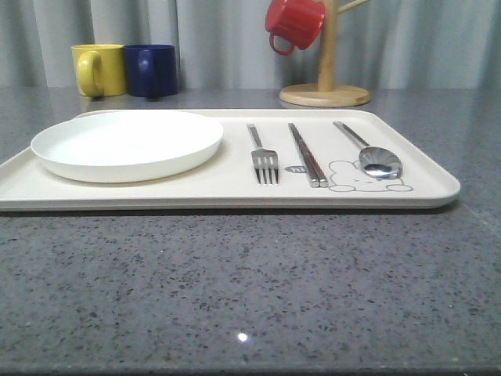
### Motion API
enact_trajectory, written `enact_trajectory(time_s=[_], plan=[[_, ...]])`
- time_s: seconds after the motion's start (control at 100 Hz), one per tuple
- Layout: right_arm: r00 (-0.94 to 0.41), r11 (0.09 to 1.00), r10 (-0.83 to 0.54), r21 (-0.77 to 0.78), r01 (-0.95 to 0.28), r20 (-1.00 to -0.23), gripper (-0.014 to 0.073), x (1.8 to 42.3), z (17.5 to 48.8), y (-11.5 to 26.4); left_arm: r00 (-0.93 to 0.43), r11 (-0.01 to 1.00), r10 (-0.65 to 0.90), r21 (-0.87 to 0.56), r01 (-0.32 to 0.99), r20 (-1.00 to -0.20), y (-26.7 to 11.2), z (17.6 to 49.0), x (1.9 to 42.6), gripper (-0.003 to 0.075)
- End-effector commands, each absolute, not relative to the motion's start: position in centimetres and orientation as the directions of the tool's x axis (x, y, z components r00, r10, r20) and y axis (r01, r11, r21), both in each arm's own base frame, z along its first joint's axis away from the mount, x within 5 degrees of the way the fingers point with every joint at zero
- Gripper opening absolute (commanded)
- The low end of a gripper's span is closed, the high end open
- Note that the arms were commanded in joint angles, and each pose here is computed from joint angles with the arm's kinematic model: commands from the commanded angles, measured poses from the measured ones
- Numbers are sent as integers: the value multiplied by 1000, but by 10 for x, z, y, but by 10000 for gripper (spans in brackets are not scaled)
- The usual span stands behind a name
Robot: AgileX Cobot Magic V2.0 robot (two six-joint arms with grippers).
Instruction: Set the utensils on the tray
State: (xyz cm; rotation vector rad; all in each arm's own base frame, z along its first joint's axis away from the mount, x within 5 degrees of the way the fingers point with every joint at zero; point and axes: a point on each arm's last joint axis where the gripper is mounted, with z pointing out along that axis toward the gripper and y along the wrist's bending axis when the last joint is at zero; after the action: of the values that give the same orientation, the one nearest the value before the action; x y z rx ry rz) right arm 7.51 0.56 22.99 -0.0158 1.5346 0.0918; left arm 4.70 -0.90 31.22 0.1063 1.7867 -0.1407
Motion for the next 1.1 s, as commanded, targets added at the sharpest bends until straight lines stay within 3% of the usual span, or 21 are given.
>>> enact_trajectory(time_s=[0.0,0.2,0.52,1.09], plan=[[171,997,28,15,-77,-985,-75,70,240,6,-134,987,-30,-50,153,-991,-9,326,48,-19],[204,999,27,19,-40,-979,-75,67,221,4,-134,987,-30,-50,153,-991,-9,326,48,-19],[177,999,3,9,32,-984,-75,59,216,-2,-134,987,-30,-50,153,-991,-9,326,48,-19],[132,999,5,10,43,-991,-75,55,209,-2,-131,987,-30,-50,153,-991,-9,327,48,-19]])
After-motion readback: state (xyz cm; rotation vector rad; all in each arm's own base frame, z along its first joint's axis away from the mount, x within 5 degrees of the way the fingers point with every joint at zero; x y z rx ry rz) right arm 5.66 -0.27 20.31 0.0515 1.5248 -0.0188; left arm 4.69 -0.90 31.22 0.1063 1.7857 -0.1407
